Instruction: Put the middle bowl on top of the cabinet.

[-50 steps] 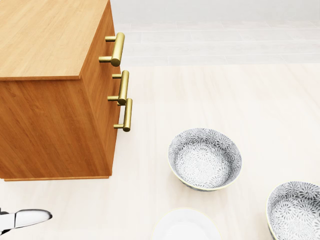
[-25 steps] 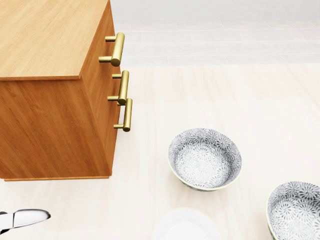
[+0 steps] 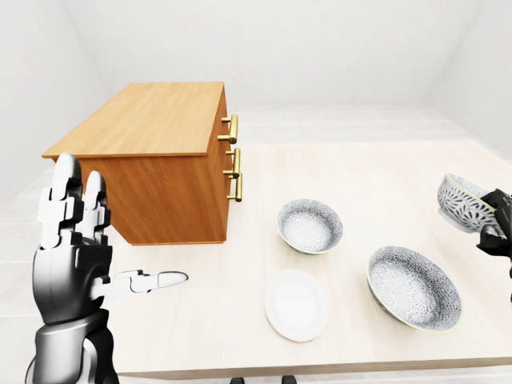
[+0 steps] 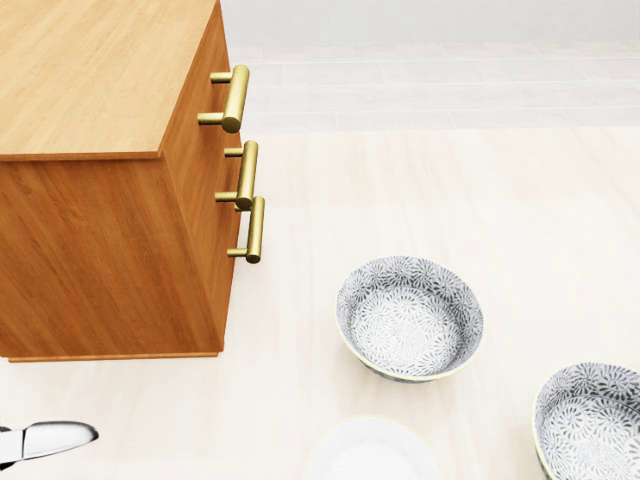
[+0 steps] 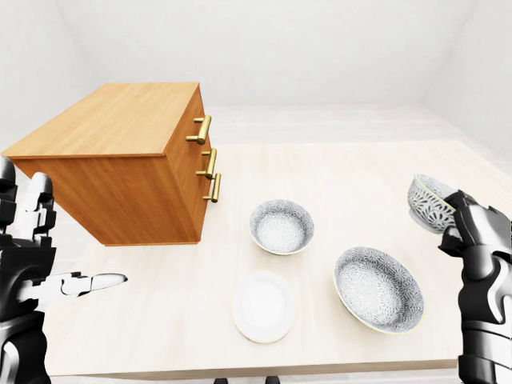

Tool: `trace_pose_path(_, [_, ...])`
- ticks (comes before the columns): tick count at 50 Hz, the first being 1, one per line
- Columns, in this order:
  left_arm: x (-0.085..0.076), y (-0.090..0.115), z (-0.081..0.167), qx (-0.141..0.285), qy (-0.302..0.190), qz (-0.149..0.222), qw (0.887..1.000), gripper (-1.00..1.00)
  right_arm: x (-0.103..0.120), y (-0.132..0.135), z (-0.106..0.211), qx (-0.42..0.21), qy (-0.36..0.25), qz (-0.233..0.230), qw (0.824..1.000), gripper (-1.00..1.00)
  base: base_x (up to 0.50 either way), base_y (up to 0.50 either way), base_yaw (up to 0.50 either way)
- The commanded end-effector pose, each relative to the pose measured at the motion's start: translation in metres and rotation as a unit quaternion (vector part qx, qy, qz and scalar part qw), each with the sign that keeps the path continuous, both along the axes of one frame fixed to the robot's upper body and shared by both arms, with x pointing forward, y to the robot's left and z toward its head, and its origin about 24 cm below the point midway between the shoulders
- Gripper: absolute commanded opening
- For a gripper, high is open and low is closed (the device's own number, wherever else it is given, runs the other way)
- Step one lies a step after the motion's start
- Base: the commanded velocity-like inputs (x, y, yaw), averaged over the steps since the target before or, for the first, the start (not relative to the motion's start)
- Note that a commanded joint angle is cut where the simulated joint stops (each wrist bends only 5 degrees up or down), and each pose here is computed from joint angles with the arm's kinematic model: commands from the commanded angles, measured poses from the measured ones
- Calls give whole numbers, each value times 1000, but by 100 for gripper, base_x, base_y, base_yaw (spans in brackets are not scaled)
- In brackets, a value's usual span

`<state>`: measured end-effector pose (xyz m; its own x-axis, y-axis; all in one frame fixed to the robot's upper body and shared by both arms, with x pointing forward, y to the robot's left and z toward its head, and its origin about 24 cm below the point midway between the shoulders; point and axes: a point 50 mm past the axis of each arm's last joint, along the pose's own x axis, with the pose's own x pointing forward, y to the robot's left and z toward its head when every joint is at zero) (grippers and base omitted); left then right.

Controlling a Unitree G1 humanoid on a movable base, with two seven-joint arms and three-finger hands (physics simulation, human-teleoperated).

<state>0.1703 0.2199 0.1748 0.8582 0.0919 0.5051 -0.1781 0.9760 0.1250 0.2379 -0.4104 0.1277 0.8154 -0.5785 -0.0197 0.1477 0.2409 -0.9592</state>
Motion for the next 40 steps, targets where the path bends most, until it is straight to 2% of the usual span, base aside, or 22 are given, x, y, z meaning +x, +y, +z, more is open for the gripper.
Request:
trace_pose_path(1, [0,0,0,2,1,0,1000,100,17,30,48,-49,-32,63,996,-100,0,0,0])
trace_pose_path(5, [-2,1,4,5,-10,2,1000,100,29,51,73,-68,-50,105,991,-100,0,0,0])
trace_pose_path(7, [-4,2,8,5,-20,2,1000,100,40,61,86,-45,-69,135,988,-100,0,0,0])
trace_pose_path(12, [1,0,-4,2,10,-1,1000,100,67,75,119,-46,-123,157,979,-100,0,0,0])
trace_pose_path(17, [-1,4,-2,-2,5,2,1000,100,88,94,143,-39,-160,187,968,-100,0,0,0])
trace_pose_path(22, [1,6,-7,-4,17,3,1000,100,102,121,162,-43,-194,220,955,-100,0,0,0])
trace_pose_path(30, [2,8,-9,-10,22,0,1000,100,122,151,179,-43,-203,250,946,-100,0,0,0])
trace_pose_path(32, [-3,12,-6,-24,6,2,1000,100,127,165,192,-21,-244,264,933,-100,0,0,0])
trace_pose_path(35, [-7,16,0,-17,-5,2,1000,100,133,178,199,-11,-265,274,925,-100,0,0,0])
trace_pose_path(40, [0,12,-17,-2,47,-4,999,100,147,203,203,-4,-258,294,921,-100,0,0,0])
